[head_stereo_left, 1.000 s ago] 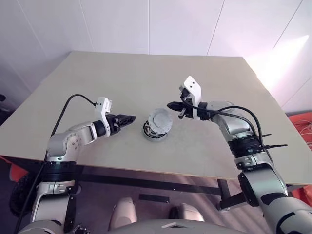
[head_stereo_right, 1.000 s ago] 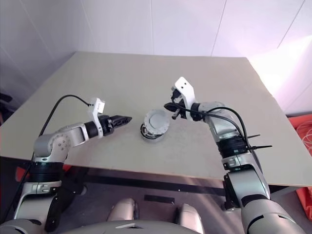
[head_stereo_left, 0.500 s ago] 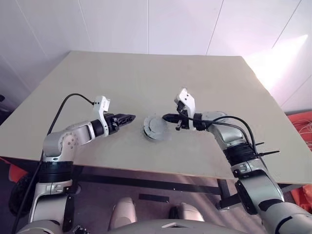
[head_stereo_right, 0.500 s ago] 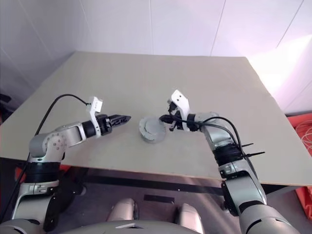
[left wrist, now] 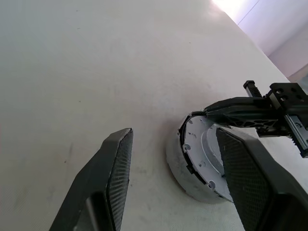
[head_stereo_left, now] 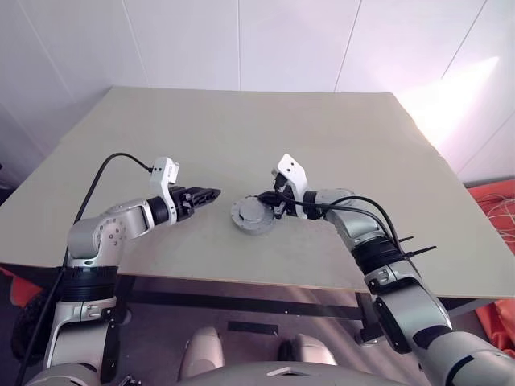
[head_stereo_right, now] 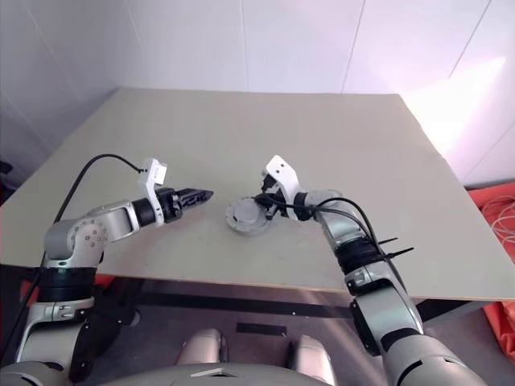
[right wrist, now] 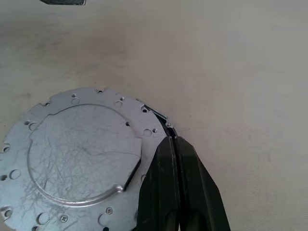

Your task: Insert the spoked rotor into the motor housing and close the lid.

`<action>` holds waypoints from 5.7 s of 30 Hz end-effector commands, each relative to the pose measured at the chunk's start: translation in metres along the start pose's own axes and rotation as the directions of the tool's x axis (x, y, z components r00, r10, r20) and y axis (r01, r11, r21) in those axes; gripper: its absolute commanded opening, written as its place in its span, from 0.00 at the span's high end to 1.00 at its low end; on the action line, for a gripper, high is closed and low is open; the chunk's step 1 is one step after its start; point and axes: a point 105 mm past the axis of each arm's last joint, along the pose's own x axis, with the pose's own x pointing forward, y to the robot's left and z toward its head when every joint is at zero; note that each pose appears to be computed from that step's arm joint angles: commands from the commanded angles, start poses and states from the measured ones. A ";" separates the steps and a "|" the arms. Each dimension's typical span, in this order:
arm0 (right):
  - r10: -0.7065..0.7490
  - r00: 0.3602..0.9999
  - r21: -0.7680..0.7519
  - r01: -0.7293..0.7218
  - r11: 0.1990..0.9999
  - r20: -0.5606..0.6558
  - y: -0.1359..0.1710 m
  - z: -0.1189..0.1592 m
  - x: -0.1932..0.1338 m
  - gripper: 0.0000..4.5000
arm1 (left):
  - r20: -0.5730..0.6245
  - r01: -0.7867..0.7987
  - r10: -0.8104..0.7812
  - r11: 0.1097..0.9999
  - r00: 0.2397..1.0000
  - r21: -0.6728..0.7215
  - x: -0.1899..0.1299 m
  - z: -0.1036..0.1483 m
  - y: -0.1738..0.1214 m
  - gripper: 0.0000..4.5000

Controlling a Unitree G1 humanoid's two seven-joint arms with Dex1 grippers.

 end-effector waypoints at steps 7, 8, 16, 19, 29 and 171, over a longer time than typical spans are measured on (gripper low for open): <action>0.120 0.896 -0.102 -0.084 0.991 0.427 0.017 0.102 -0.042 1.00 | -0.001 0.064 -0.064 0.997 0.998 0.050 -0.007 0.005 -0.011 0.35; 0.152 0.889 -0.109 -0.115 0.987 0.433 0.023 0.103 -0.046 1.00 | -0.010 0.066 -0.065 0.996 0.998 0.056 -0.007 0.003 -0.011 0.35; 0.190 0.927 -0.036 -0.189 0.981 0.323 0.038 0.049 -0.029 0.96 | -0.033 0.059 -0.057 0.996 0.998 0.066 -0.009 0.000 -0.007 0.35; 0.196 0.940 -0.042 -0.192 0.980 0.279 0.040 0.030 -0.019 0.80 | -0.036 0.060 -0.057 0.996 0.998 0.072 -0.010 0.001 -0.006 0.35; 0.204 0.925 -0.078 -0.189 0.979 0.321 0.040 0.032 -0.011 0.03 | -0.038 0.047 -0.044 0.996 0.998 0.081 -0.015 0.000 -0.005 0.35; 0.190 0.953 -0.125 -0.165 0.978 0.235 0.033 0.012 0.000 0.32 | -0.025 -0.030 0.032 0.996 0.999 0.085 -0.025 0.001 0.010 0.35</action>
